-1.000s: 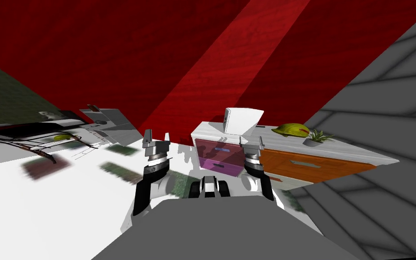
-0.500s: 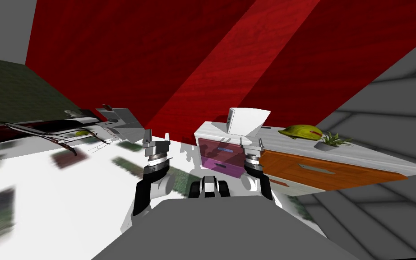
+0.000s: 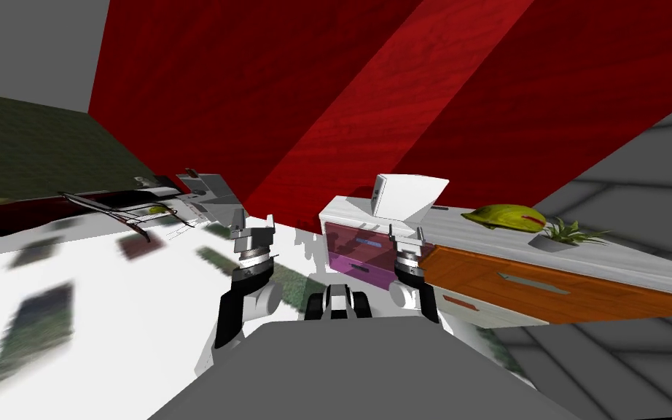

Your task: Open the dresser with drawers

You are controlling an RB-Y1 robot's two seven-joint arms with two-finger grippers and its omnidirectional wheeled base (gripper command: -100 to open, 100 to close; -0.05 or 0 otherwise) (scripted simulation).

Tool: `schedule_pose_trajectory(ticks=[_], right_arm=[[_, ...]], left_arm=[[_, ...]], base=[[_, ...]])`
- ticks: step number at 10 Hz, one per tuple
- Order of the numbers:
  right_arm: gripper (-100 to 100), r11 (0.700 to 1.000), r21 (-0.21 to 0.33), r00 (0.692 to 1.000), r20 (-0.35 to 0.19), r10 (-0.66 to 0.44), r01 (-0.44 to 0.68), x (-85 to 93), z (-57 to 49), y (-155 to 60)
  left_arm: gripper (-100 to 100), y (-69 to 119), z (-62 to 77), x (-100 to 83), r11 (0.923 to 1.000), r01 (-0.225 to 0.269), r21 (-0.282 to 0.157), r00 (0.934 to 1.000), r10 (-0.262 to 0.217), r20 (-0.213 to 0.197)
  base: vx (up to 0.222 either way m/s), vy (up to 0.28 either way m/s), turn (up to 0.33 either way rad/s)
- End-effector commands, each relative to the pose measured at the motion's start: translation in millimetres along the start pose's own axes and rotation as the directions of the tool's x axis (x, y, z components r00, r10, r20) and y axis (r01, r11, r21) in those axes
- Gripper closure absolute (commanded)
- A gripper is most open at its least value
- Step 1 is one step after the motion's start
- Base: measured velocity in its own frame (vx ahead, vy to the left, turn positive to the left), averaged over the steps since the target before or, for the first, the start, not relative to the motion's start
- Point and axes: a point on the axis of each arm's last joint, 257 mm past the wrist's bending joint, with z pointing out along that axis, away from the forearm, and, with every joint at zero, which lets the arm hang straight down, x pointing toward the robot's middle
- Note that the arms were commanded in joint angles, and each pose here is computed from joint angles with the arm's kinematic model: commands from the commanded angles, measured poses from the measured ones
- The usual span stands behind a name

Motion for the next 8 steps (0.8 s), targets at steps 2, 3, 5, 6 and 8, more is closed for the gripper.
schedule_pose_trajectory(ticks=[2, 3, 5, 6, 8], right_arm=[[-100, 0.992, -0.023, 0.992, 0.030, 0.121, -0.120, -15.6, -3.9, 4], [-100, 0.991, -0.024, 0.991, 0.030, 0.129, -0.128, -15.6, -3.9, 4], [-100, 0.977, -0.049, 0.976, 0.054, 0.212, -0.209, -29.4, -8.4, 8], [-100, 0.965, -0.076, 0.964, 0.079, 0.255, -0.249, -43.6, -13.4, 13], [-100, 0.953, -0.080, 0.951, 0.076, 0.299, -0.293, -43.6, -13.4, 13]], left_arm=[[0, 0.0, 0.0, 0.0, 1.0000, 0.000, 0.000, 1.0000, 0.000, 0.000], [0, 0.0, 0.0, 0.0, 1.0000, 0.000, 0.000, 1.0000, 0.000, 0.000], [0, 0.0, 0.0, 0.0, 1.0000, 0.000, 0.000, 1.0000, 0.000, 0.000], [0, 0.0, 0.0, 0.0, 1.0000, 0.000, 0.000, 1.0000, 0.000, 0.000], [0, 0.0, 0.0, 0.0, 1.0000, 0.000, 0.000, 1.0000, 0.000, 0.000]], base=[[-0.012, 0.021, 0.124], [-0.005, 0.012, 0.001], [-0.010, 0.025, 0.145], [-0.012, 0.040, 0.173], [-0.008, 0.023, 0.027]])
